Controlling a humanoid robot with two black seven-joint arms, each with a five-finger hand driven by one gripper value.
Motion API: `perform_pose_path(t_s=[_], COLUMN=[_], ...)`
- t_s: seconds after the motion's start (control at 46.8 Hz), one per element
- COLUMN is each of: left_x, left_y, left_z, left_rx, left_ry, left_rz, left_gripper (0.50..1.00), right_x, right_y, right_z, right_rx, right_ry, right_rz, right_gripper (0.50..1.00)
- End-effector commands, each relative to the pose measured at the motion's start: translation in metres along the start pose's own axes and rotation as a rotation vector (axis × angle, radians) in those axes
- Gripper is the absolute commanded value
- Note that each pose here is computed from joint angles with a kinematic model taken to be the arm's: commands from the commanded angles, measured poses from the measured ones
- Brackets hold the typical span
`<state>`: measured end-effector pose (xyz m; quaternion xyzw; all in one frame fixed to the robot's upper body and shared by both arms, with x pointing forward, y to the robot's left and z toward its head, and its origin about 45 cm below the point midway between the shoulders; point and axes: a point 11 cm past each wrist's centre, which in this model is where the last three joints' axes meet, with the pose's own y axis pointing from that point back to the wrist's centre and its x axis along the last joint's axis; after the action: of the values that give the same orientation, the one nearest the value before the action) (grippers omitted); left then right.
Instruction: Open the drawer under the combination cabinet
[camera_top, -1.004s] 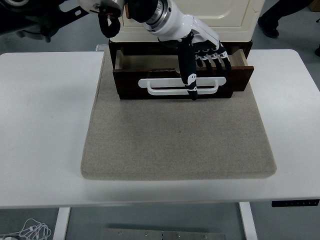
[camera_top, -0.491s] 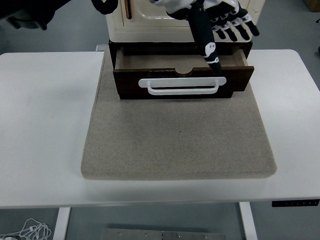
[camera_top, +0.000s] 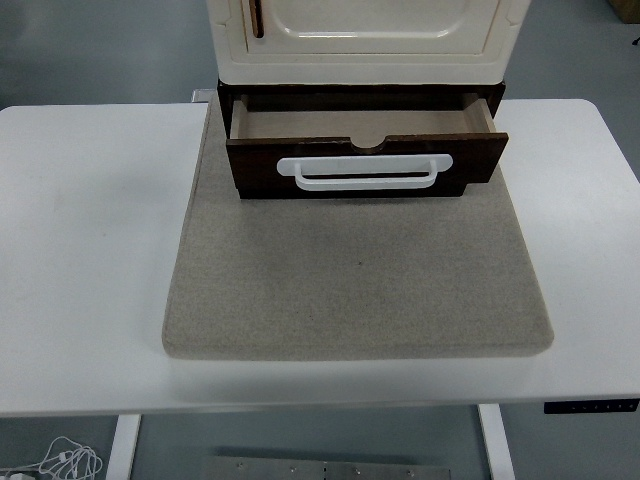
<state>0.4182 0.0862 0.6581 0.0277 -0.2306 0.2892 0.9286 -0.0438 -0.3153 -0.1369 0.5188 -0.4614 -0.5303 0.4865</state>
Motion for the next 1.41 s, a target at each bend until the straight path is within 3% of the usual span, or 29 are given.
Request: perform_pose_path(t_s=[0.0, 0.192, 0.321, 0.47, 0.684, 0.833, 1.197, 1.389], left_x=[0.023, 0.067, 0.099, 0.136, 0.184, 0.193, 0.171, 0.147], left_y=[0.012, 0.036, 0.06, 0.086, 0.126, 0.144, 0.175, 0.194], left_z=[0.017, 0.04, 0.047, 0.028, -0.039, -0.095, -0.236, -0.297], left_rx=[-0.077, -0.245, -0.34, -0.342, -0.249, -0.181, -0.019, -0.046], left_ry=[0.041, 0.102, 0.146, 0.23, 0.39, 0.502, 0.725, 0.831], left_rz=[0.097, 0.308, 0.524, 0.77, 0.978, 1.043, 1.114, 1.096], left_gripper=[1.0, 1.0, 1.0, 1.0, 1.0, 1.0, 1.0, 1.0], right_x=[0.0, 0.0, 0.0, 0.0, 0.0, 0.0, 0.0, 0.0], right_y=[0.0, 0.0, 0.0, 0.0, 0.0, 0.0, 0.0, 0.0], right_z=[0.0, 0.0, 0.0, 0.0, 0.0, 0.0, 0.0, 0.0], right_rx=[0.0, 0.0, 0.0, 0.0, 0.0, 0.0, 0.0, 0.0], right_ry=[0.0, 0.0, 0.0, 0.0, 0.0, 0.0, 0.0, 0.0], right_rz=[0.0, 0.0, 0.0, 0.0, 0.0, 0.0, 0.0, 0.0], right_gripper=[0.926, 0.926, 0.926, 0.926, 0.926, 0.926, 0.926, 0.926])
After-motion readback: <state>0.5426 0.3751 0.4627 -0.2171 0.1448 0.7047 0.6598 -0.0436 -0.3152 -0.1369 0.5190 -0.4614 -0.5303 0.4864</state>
